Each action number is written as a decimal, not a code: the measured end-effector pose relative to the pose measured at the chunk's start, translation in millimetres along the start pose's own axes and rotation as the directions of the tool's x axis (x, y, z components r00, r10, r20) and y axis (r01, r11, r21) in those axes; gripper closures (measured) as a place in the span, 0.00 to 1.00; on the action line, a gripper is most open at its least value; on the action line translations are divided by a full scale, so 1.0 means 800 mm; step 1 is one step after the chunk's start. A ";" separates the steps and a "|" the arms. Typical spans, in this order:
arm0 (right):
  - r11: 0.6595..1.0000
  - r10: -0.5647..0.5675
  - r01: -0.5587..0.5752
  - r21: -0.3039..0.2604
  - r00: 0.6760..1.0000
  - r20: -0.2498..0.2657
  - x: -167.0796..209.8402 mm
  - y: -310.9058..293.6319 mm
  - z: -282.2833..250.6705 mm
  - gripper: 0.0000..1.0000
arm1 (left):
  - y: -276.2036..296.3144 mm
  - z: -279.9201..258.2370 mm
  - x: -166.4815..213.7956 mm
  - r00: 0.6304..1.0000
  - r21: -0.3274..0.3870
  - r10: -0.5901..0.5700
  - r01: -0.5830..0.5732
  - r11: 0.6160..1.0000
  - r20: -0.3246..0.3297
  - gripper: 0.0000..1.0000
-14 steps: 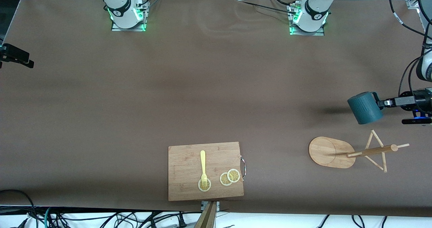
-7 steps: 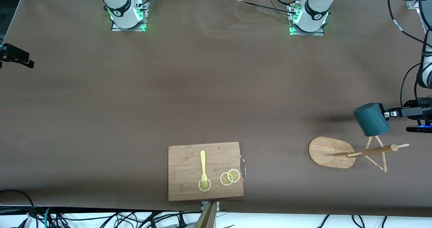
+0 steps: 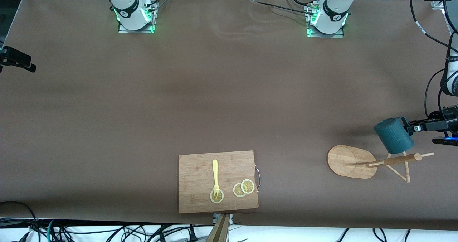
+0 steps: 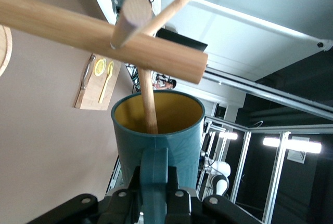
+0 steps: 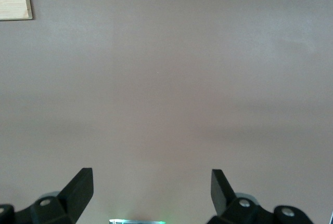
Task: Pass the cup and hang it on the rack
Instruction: 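Lower the mug onto a rack peg with the left gripper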
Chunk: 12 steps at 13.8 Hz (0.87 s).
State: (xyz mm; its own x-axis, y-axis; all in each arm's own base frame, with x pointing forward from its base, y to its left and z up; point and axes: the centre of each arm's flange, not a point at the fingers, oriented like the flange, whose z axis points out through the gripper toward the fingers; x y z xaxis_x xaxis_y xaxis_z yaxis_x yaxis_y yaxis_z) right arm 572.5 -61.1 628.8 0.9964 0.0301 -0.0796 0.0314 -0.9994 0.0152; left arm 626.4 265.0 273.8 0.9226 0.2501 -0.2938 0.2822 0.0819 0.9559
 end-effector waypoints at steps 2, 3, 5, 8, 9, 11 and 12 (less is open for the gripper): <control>1.000 0.000 0.000 0.000 1.000 0.000 0.000 0.000 0.000 0.00 | -0.005 0.000 0.007 1.000 -0.005 -0.001 0.001 1.000 -0.009 0.79; 1.000 0.000 0.000 0.000 1.000 0.000 0.000 0.000 0.000 0.00 | -0.008 0.000 0.011 1.000 -0.005 -0.001 0.001 1.000 -0.010 0.79; 1.000 0.000 0.000 0.000 1.000 0.000 0.000 0.000 0.000 0.00 | -0.017 -0.002 0.018 1.000 -0.004 -0.006 0.006 1.000 -0.016 0.79; 1.000 -0.001 0.001 0.005 1.000 0.000 0.000 -0.001 0.000 0.00 | -0.034 -0.003 0.026 1.000 -0.008 -0.019 0.019 1.000 -0.023 0.79; 1.000 -0.001 0.001 0.006 1.000 -0.001 0.000 -0.001 0.000 0.00 | -0.036 -0.004 0.028 0.999 -0.009 -0.020 0.020 1.000 -0.025 0.79; 1.000 0.000 0.000 0.006 1.000 -0.001 0.001 -0.001 0.000 0.00 | -0.043 -0.006 0.033 0.999 -0.025 -0.025 0.024 0.999 -0.029 0.79; 1.000 0.000 0.000 0.006 1.000 -0.001 0.001 -0.001 0.000 0.00 | -0.046 -0.006 0.034 0.999 -0.028 -0.026 0.025 0.999 -0.027 0.79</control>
State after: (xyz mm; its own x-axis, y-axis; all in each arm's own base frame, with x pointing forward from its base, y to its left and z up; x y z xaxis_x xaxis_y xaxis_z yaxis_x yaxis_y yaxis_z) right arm 572.9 -60.7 628.5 0.9965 0.0305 -0.0783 0.0314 -0.9995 0.0091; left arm 640.1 273.4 231.0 0.9075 0.2737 -0.3187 0.2980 0.1155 0.9476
